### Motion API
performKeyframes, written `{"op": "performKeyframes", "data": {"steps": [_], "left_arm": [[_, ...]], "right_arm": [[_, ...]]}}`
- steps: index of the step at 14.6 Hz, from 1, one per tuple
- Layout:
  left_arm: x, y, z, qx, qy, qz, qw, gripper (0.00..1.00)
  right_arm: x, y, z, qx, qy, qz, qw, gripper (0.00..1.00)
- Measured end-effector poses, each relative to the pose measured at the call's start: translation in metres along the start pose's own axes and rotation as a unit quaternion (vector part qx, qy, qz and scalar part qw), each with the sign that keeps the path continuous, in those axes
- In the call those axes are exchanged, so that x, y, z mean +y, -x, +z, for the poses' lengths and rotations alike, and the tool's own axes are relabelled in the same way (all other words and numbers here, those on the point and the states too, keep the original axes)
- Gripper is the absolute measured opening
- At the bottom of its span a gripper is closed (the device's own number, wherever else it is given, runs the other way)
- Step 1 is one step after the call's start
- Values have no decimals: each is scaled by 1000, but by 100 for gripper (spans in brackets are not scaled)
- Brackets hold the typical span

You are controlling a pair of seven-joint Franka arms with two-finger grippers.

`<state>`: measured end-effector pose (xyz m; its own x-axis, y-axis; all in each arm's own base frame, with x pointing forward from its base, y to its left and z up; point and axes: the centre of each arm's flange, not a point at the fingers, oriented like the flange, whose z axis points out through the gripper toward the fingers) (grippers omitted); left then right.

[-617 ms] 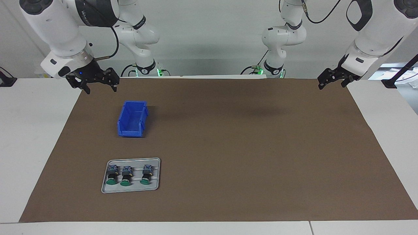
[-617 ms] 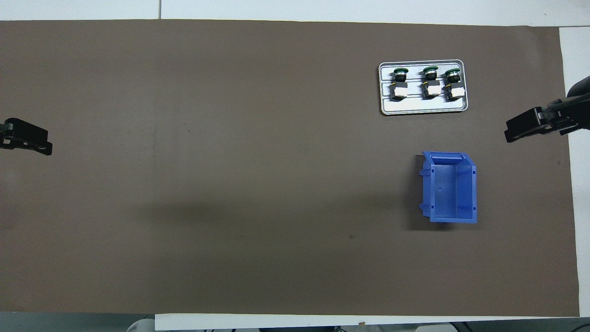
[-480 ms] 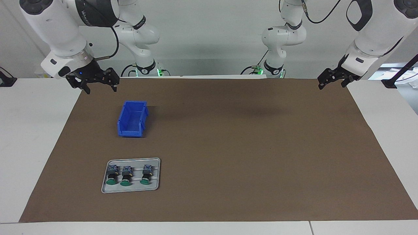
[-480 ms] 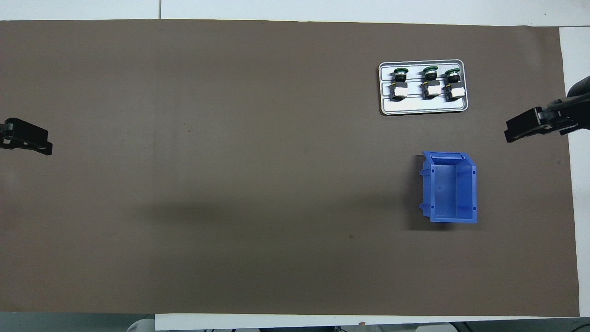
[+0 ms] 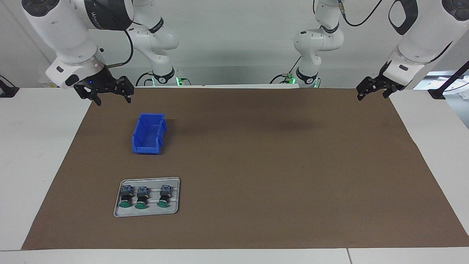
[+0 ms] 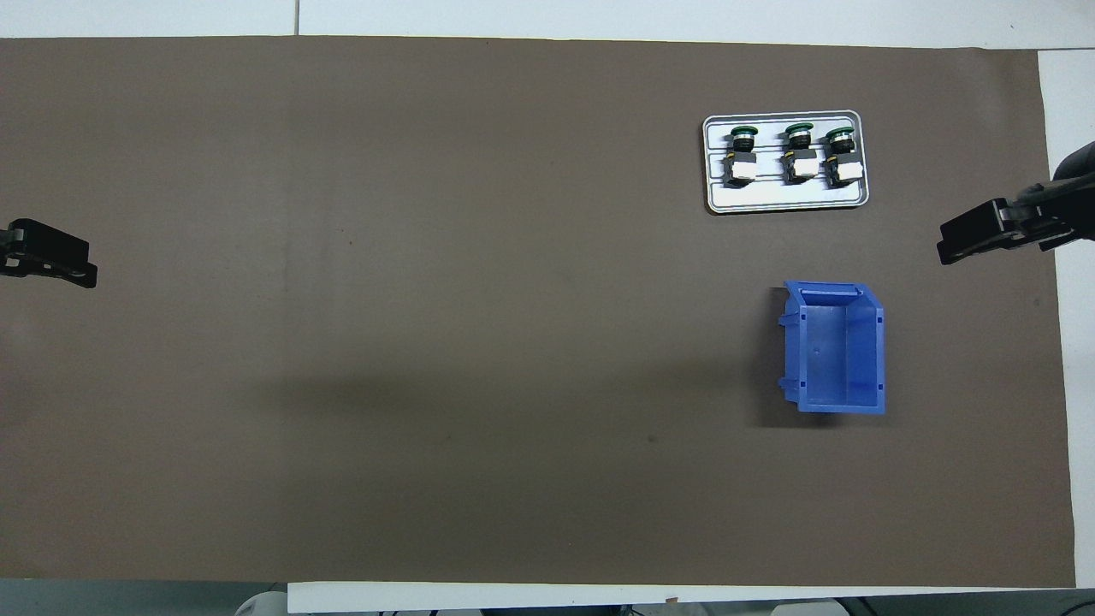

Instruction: Place and press button with both arms

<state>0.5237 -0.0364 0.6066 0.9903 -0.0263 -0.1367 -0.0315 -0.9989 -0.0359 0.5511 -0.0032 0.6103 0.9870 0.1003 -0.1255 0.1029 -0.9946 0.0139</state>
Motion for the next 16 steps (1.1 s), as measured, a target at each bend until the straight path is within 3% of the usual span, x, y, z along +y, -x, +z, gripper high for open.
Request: {"op": "performKeyframes", "data": {"steps": [5,8,16], "left_arm": [[0,0,0,0,0,0,1000,100],[0,0,0,0,0,0,1000,100],[0,0,0,0,0,0,1000,100]], "right_arm": [[-4,2,-3,3,0,-4,1000,100],[-24,-12,-2,29,1,-21,999,100],[-64,-129,103,60,-23,4,998,100]]}}
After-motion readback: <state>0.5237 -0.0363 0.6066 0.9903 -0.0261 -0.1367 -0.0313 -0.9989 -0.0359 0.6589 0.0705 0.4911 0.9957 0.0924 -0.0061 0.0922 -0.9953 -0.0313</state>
